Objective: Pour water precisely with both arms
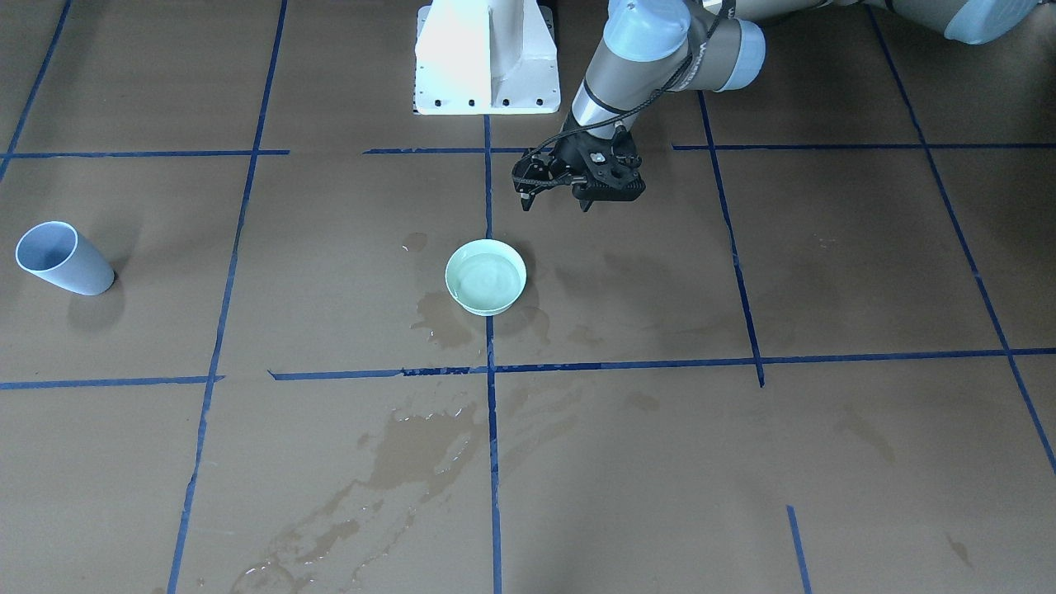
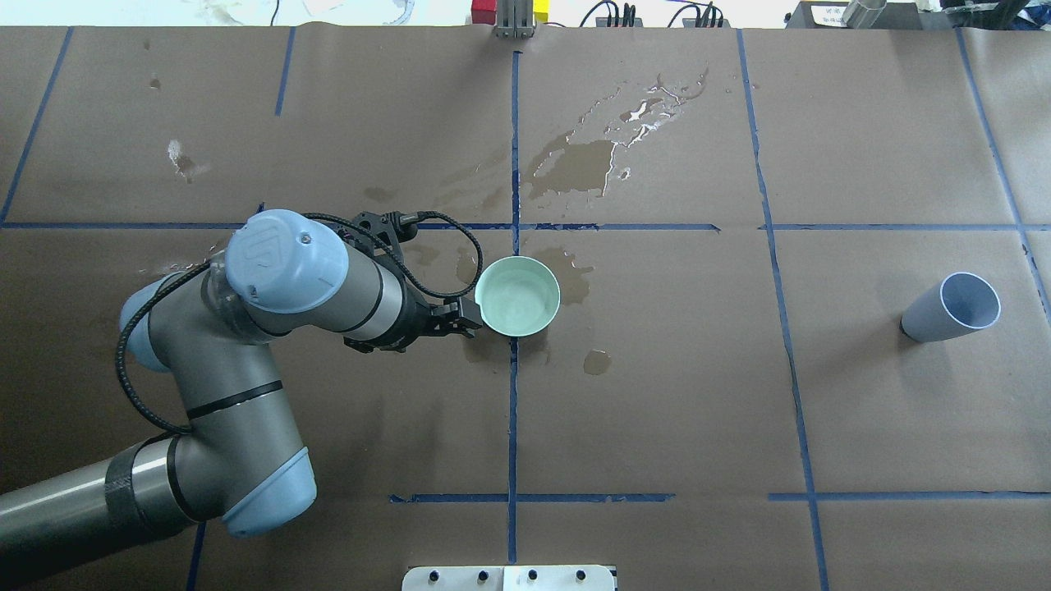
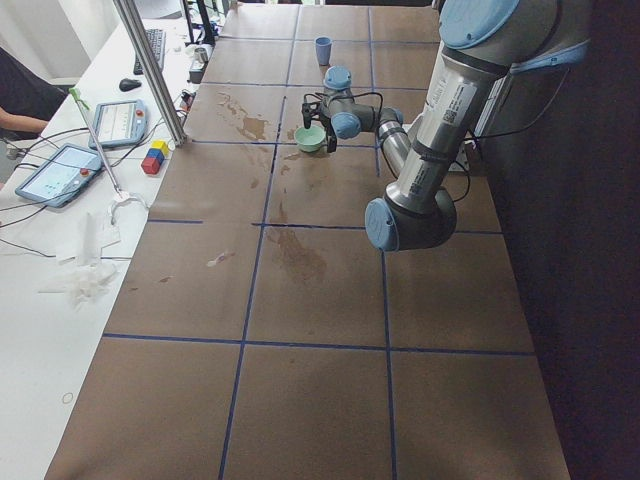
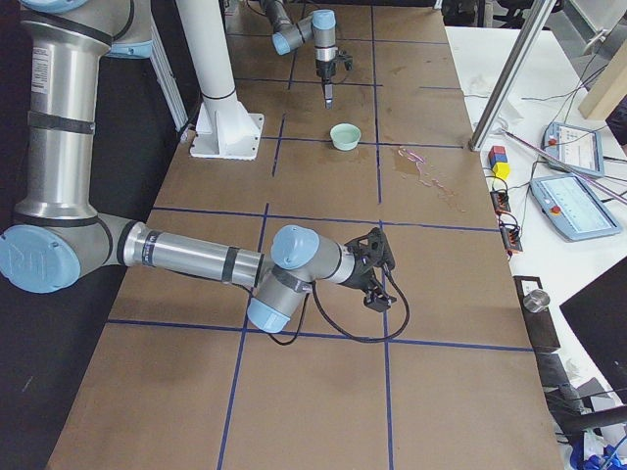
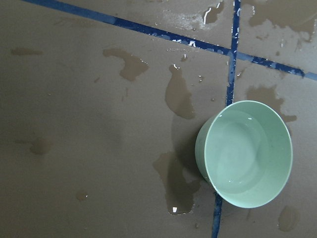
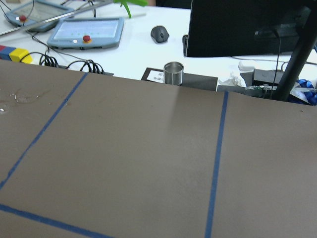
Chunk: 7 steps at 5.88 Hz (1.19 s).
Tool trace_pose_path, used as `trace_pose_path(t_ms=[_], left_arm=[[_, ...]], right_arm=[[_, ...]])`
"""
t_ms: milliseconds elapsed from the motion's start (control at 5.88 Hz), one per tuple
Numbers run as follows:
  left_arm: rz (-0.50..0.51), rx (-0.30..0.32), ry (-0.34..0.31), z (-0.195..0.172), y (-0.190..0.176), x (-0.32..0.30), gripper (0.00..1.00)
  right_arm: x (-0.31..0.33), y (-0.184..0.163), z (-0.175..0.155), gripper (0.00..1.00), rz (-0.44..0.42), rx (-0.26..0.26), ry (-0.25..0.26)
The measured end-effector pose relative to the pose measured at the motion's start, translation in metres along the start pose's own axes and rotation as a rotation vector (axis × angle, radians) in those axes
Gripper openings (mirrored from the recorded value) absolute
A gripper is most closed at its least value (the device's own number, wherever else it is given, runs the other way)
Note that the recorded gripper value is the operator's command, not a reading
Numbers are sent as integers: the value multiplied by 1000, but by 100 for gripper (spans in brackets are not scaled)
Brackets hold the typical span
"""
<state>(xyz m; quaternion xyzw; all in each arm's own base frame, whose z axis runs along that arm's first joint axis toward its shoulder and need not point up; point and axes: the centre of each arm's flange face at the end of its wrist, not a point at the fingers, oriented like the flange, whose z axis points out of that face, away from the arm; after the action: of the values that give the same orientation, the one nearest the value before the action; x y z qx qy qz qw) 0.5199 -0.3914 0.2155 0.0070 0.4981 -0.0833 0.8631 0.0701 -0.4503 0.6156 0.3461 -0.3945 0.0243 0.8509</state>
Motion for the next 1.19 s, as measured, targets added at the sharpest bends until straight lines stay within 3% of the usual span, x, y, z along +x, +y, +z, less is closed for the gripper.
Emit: trace_pose_path(t_ms=[340, 851, 1191], left_arm=[[-11, 9, -52, 20, -7, 27, 97], [-38, 63, -104, 41, -25, 31, 94], [-87, 68, -135, 57, -36, 36, 85]], right_arm=[[32, 2, -7, 100, 31, -176, -20], [45, 11, 14, 100, 0, -403, -63], [31, -1, 9, 100, -13, -471, -88]])
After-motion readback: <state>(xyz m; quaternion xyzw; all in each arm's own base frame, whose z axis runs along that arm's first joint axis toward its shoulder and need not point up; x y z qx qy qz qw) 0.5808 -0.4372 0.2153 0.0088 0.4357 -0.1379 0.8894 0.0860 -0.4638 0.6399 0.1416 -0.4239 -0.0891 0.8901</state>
